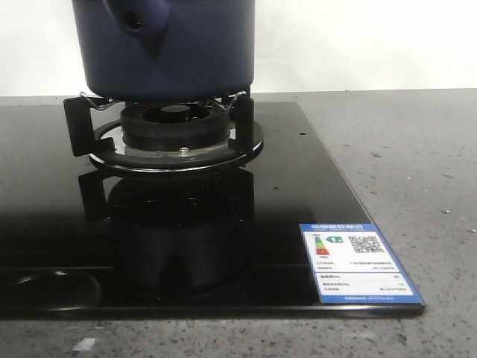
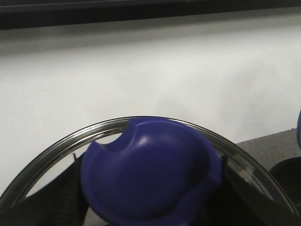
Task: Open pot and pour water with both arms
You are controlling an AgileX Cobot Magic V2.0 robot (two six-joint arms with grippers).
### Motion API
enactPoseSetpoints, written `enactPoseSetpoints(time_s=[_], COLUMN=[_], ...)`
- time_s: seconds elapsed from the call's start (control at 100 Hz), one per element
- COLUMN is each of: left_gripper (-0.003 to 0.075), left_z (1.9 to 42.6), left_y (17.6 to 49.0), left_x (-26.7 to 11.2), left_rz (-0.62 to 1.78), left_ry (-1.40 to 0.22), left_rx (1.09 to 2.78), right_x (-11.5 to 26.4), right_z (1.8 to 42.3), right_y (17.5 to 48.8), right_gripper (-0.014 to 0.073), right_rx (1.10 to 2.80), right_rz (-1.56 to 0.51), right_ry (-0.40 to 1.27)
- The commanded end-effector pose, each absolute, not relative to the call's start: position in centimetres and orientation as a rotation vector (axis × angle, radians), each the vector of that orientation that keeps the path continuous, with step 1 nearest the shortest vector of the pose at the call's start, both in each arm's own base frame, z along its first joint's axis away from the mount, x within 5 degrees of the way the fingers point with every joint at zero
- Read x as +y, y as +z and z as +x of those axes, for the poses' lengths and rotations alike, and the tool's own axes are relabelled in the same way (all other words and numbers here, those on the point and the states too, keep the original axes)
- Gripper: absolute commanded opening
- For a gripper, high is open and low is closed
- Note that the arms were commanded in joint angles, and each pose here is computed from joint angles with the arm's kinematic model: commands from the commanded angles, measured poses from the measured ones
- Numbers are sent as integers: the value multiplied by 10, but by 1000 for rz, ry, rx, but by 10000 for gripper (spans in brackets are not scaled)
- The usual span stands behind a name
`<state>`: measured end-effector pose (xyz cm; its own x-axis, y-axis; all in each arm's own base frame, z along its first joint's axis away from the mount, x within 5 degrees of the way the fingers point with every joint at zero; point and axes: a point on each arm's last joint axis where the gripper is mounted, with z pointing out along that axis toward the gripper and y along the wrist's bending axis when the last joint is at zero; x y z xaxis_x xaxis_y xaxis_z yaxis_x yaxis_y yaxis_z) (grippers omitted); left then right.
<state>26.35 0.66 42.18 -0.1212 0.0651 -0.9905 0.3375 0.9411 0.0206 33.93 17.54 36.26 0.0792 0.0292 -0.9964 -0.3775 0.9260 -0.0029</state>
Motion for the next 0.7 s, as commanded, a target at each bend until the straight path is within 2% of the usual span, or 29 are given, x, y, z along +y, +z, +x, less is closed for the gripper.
enactPoseSetpoints(time_s=[0.0, 0.28, 0.5, 0.69], left_gripper=[358, 358, 358, 358], left_z=[256, 255, 255, 255], left_y=[444, 444, 444, 444], left_x=[6, 6, 5, 5], left_rz=[255, 259, 262, 258], left_ry=[-259, -265, -268, -274], left_rx=[1602, 1603, 1604, 1601], right_x=[165, 172, 167, 167], right_z=[324, 313, 305, 306], right_y=[402, 400, 414, 414], right_gripper=[-43, -43, -42, -42], right_rx=[1230, 1074, 891, 901], right_rz=[-198, -237, -188, -195], right_ry=[307, 288, 272, 272])
